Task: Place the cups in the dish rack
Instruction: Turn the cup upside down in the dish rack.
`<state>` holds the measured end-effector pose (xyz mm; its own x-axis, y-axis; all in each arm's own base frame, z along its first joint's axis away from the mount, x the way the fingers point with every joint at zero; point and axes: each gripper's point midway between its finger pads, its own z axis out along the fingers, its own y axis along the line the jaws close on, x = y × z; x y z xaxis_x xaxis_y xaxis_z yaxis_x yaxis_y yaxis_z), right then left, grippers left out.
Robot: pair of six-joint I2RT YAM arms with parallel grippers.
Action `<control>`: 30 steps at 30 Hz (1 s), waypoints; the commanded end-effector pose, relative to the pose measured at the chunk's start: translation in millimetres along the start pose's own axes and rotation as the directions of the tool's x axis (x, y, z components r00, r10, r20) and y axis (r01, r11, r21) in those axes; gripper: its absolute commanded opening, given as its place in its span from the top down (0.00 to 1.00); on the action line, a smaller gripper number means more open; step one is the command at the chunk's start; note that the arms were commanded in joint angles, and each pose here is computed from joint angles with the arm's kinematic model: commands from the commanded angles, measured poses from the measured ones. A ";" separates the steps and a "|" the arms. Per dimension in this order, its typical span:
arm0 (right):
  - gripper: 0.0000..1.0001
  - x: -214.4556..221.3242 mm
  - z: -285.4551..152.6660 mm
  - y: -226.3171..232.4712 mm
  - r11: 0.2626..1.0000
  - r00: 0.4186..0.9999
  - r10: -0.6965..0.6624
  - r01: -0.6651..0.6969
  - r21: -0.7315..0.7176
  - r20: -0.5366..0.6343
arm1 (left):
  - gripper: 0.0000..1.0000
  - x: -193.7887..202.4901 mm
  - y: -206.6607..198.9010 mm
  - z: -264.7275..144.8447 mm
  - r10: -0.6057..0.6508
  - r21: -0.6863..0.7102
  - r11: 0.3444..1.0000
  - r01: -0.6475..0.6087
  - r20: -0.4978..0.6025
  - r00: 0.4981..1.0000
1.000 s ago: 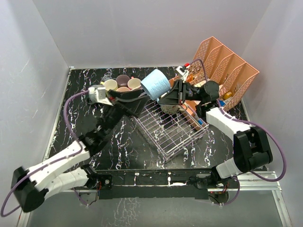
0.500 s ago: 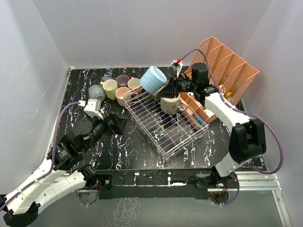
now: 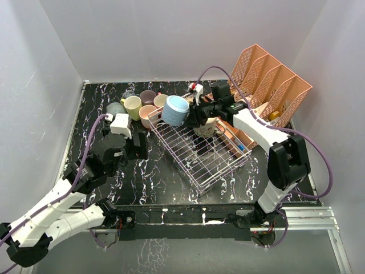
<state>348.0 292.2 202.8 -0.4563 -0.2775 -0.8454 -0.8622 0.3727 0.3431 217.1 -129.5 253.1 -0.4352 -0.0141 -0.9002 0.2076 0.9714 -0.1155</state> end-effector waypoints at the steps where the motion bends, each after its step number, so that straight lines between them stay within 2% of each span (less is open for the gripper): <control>1: 0.92 -64.7 -3.7 11.7 0.972 0.964 -0.234 0.233 0.022 0.128 | 0.03 -31.9 4.5 -1.5 0.059 -0.042 0.997 -0.057 0.056 0.997; 6: 0.92 -63.1 -0.9 8.3 0.972 0.965 -0.234 0.232 0.032 0.115 | 0.03 -34.5 14.0 18.1 0.060 -0.059 0.997 -0.058 0.030 0.998; 14: 0.92 -55.0 3.7 6.1 0.967 0.963 -0.255 0.252 0.047 0.086 | 0.03 -28.9 44.1 49.7 -0.160 0.021 0.987 0.161 -0.033 0.986; 23: 0.92 -46.3 2.9 7.9 0.959 0.958 -0.283 0.280 0.051 0.054 | 0.03 5.9 41.7 46.2 -0.320 0.035 0.946 0.322 -0.045 0.946; 30: 0.92 -39.7 2.0 8.7 0.945 0.945 -0.326 0.325 0.034 0.025 | 0.03 40.1 45.1 43.0 -0.391 0.011 0.920 0.392 -0.063 0.918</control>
<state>344.1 292.5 177.1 -0.3607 -0.4348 -0.8252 -0.9075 0.3679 0.2028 250.9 -94.2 199.7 -0.5412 -0.3168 -0.7789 0.0526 0.9117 -0.4074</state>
